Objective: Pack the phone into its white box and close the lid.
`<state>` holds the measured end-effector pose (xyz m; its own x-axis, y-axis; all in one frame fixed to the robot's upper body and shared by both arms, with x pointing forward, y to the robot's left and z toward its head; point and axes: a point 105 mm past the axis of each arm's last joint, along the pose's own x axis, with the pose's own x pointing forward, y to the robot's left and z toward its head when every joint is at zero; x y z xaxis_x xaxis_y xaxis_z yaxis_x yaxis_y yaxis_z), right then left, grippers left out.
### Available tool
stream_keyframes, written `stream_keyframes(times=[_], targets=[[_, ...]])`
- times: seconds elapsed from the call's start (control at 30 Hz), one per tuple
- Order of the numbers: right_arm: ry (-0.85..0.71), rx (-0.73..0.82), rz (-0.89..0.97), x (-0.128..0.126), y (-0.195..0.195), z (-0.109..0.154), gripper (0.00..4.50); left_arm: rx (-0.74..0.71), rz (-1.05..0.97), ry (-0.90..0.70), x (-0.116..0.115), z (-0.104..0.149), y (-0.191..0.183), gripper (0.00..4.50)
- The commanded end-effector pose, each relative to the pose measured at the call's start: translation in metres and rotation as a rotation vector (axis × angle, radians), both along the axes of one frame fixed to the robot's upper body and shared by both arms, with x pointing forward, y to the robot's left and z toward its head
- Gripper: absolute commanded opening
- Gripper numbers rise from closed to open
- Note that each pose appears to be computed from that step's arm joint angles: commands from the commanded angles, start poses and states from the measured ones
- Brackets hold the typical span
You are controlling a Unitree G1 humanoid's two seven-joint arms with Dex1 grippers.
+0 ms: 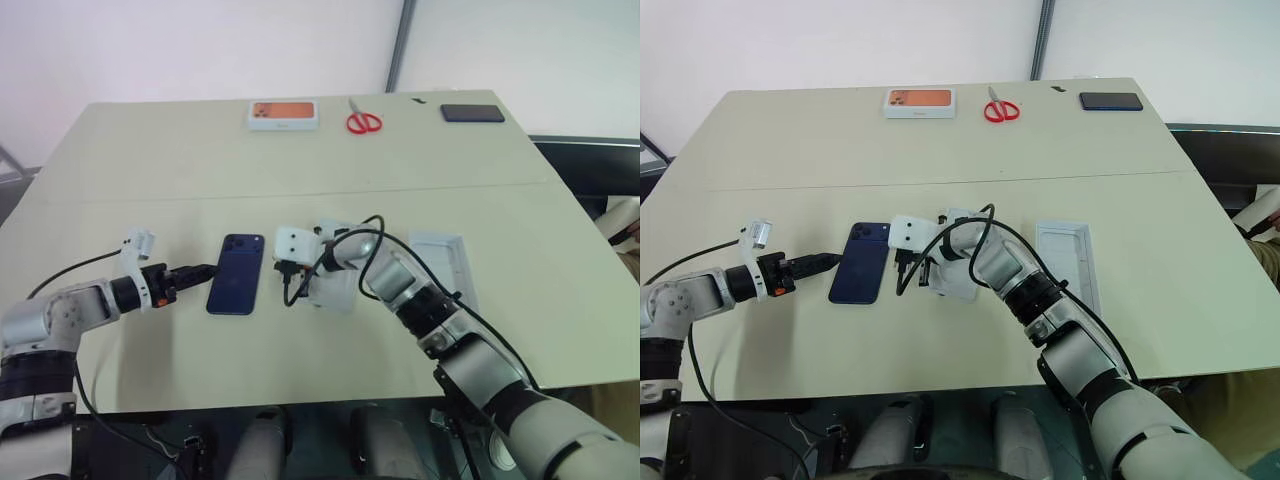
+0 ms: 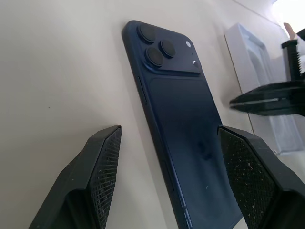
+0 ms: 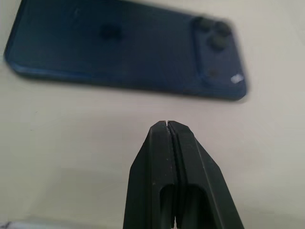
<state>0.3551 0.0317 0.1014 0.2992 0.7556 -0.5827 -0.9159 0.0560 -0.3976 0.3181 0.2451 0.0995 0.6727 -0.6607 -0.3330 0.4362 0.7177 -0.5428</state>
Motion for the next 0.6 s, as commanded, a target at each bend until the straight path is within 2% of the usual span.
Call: stream_keyframes(times=[0.03, 0.2, 0.33, 0.6], targets=[[-0.005, -0.039, 0.021, -0.002, 0.003, -0.002, 0.04, -0.017, -0.032, 0.088, -0.002, -0.02, -0.015, 3.4], [-0.001, -0.028, 0.021, -0.005, 0.01, -0.003, 0.04, -0.097, -0.114, 0.133, -0.009, -0.031, -0.049, 3.4], [-0.01, -0.026, 0.021, -0.005, 0.012, -0.002, 0.04, -0.128, -0.124, 0.183, -0.012, -0.041, -0.062, 3.4], [-0.026, -0.031, 0.02, -0.003, 0.009, -0.001, 0.04, -0.234, -0.141, 0.235, -0.008, -0.029, -0.072, 3.4]])
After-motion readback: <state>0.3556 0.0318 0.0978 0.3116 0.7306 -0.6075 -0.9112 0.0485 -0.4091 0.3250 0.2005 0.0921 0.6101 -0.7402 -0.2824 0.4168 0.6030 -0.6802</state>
